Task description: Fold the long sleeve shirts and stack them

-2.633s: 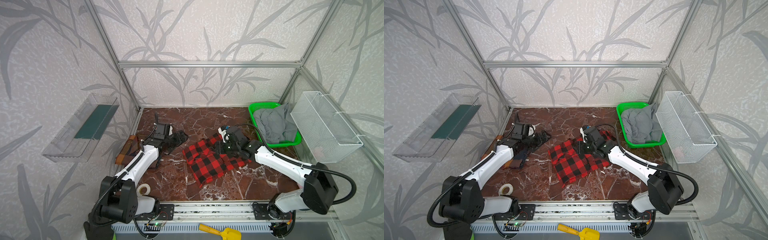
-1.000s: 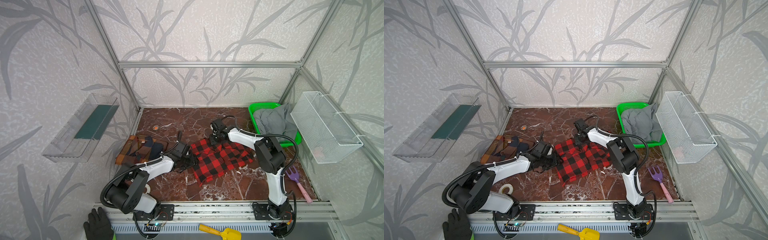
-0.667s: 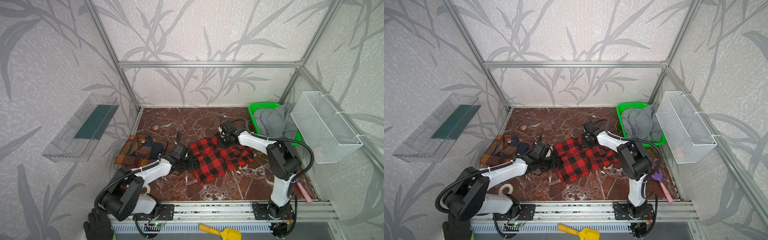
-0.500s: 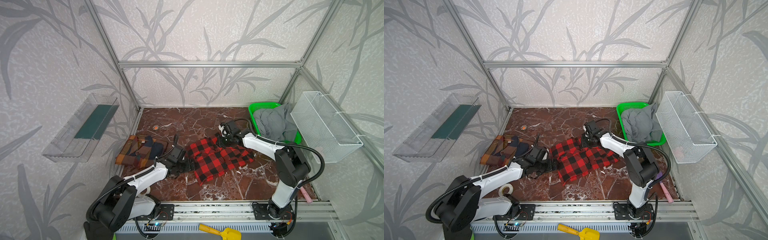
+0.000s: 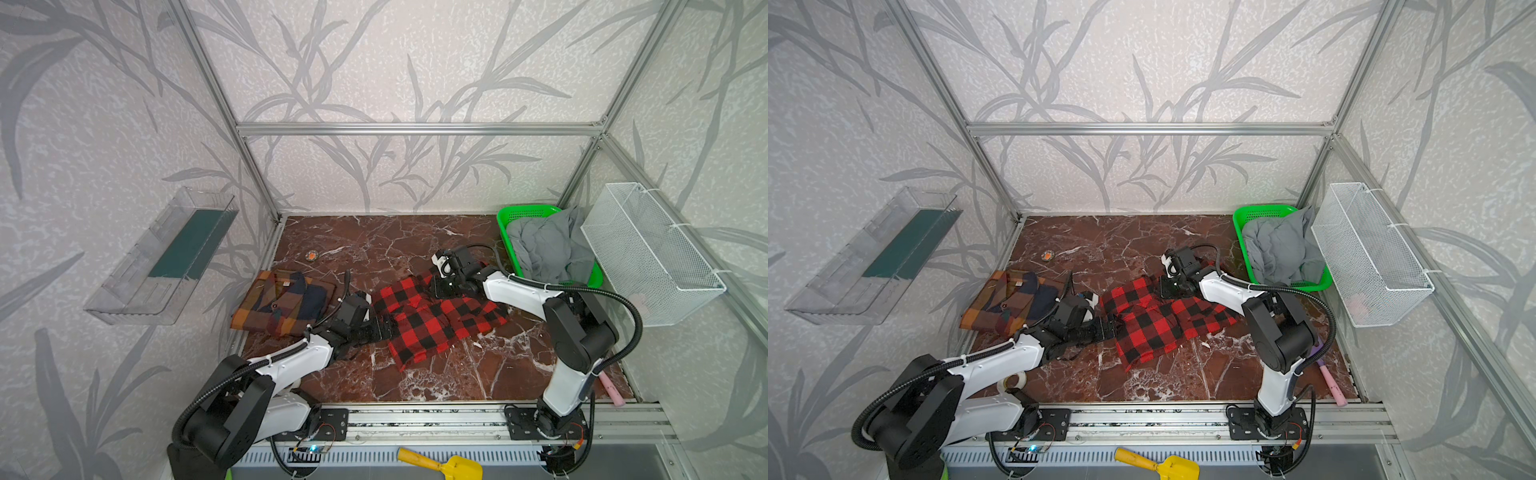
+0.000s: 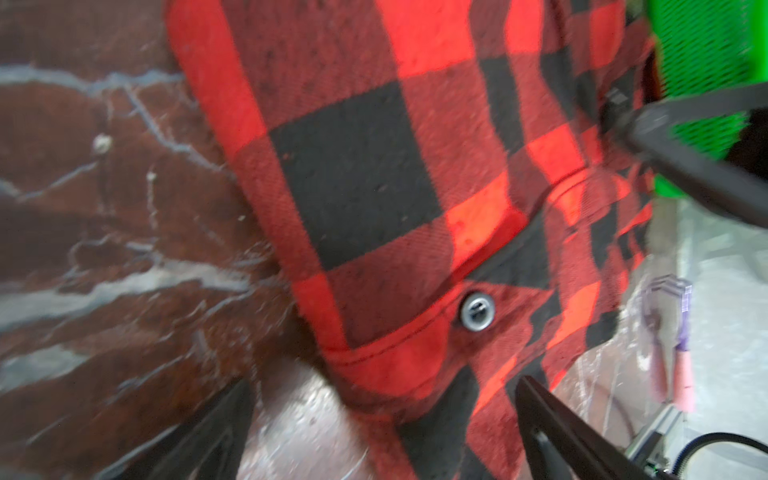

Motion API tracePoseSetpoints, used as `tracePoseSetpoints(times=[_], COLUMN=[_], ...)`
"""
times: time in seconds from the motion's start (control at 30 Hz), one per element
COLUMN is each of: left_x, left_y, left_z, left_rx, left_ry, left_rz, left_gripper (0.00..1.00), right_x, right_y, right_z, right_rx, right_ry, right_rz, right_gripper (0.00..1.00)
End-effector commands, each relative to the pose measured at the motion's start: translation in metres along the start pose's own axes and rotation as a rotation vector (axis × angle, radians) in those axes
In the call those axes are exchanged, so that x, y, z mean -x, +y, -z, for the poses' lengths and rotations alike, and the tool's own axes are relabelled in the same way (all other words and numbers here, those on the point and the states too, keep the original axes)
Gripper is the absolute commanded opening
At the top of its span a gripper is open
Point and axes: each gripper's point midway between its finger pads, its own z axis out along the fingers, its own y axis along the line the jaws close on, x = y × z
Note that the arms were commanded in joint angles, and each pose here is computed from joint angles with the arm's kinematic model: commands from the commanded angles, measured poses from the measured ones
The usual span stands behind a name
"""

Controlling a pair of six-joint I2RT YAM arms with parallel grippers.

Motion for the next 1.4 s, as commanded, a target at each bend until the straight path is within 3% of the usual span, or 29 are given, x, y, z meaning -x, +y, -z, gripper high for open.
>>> tracePoseSetpoints(times=[0.0, 0.27, 0.87, 1.03, 1.2, 1.3, 1.37], left_x=[-0.011, -0.004, -0.028, -0.035, -0.046, -0.064, -0.063], left_y=[0.007, 0.012, 0.025, 0.022, 0.029, 0.041, 0.043], left_z=[-0.001, 0.011, -0.015, -0.029, -0.048, -0.067, -0.064], left_rx=[-0.038, -0.088, -0.139, -0.2, -0.261, -0.205, -0.183], left_ry=[-0.012, -0.142, -0.069, -0.038, -0.011, 0.055, 0.021], left_rz=[0.055, 0.078, 0.219, 0.272, 0.359, 0.383, 0.352], left_gripper=[0.99, 0.98, 0.93, 0.87, 0.72, 0.64, 0.61], right_x=[-0.001, -0.013, -0.059, -0.063, -0.064, -0.065, -0.065], right_y=[0.014, 0.044, -0.01, -0.012, -0.013, -0.014, -0.014], right_z=[0.0, -0.018, -0.059, -0.062, -0.061, -0.061, -0.06], right_rx=[0.048, 0.166, 0.044, 0.046, 0.039, 0.036, 0.034], right_ry=[-0.019, 0.02, 0.1, 0.108, 0.108, 0.109, 0.108], right_rz=[0.007, 0.003, -0.059, -0.074, -0.071, -0.072, -0.07], right_gripper=[0.27, 0.24, 0.19, 0.19, 0.18, 0.17, 0.17])
